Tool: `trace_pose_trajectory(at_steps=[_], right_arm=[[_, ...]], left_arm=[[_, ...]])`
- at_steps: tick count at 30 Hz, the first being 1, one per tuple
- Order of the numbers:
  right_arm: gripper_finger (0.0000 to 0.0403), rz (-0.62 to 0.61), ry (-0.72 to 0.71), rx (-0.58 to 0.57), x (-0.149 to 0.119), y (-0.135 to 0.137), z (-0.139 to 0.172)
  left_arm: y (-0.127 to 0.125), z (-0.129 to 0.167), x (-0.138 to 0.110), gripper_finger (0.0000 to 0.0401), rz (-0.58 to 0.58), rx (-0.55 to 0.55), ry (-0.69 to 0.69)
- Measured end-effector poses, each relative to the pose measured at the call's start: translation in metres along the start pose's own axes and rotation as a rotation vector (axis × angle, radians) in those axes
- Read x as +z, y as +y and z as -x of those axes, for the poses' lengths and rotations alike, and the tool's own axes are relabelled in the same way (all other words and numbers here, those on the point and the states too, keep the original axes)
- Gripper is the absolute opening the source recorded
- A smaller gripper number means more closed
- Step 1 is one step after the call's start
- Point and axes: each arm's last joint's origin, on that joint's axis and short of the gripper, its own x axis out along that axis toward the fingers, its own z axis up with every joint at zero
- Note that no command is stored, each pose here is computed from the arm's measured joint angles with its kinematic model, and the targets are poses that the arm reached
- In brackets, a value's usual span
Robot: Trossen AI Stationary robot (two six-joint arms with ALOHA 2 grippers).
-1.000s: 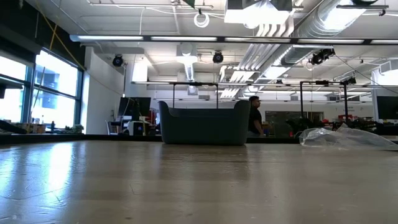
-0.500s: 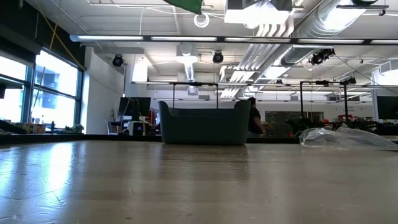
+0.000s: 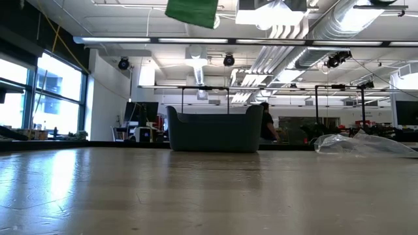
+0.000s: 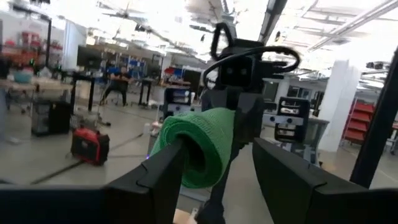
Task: Roll bandage
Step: Roll the green bandage
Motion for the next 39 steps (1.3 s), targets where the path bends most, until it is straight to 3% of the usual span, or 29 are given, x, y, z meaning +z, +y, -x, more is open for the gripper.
trace_pose_trajectory(at_steps=[10, 14, 21, 25, 29, 34, 39], right_arm=[[0.0006, 0.002, 0.016, -0.010, -0.002, 0.000, 0.000], [0.0006, 0.034, 0.016, -0.010, -0.002, 0.001, -0.001], [0.0006, 0.063, 0.030, -0.021, -0.004, 0.003, -0.001], [0.0011, 0.061, 0.051, -0.043, -0.006, 0.003, 0.000], [0.0042, 0.062, 0.090, -0.118, -0.009, 0.001, 0.003], [0.0112, 0.064, 0.152, -0.191, -0.011, -0.001, 0.016], [0.0166, 0.026, 0.243, -0.200, -0.023, -0.003, 0.008]], left_arm=[[0.013, -0.008, -0.005, 0.0174, 0.162, -0.031, 0.058], [0.018, -0.011, -0.006, 0.0133, 0.204, -0.071, 0.070], [0.022, -0.013, -0.005, 0.0021, 0.209, -0.165, 0.091], [0.024, -0.011, -0.003, 0.0015, 0.205, -0.169, 0.090], [0.026, -0.006, 0.000, 0.0012, 0.192, -0.161, 0.089], [0.029, 0.011, 0.017, 0.0006, 0.190, -0.174, 0.047], [0.029, 0.019, 0.027, 0.0007, 0.202, -0.269, 0.008]])
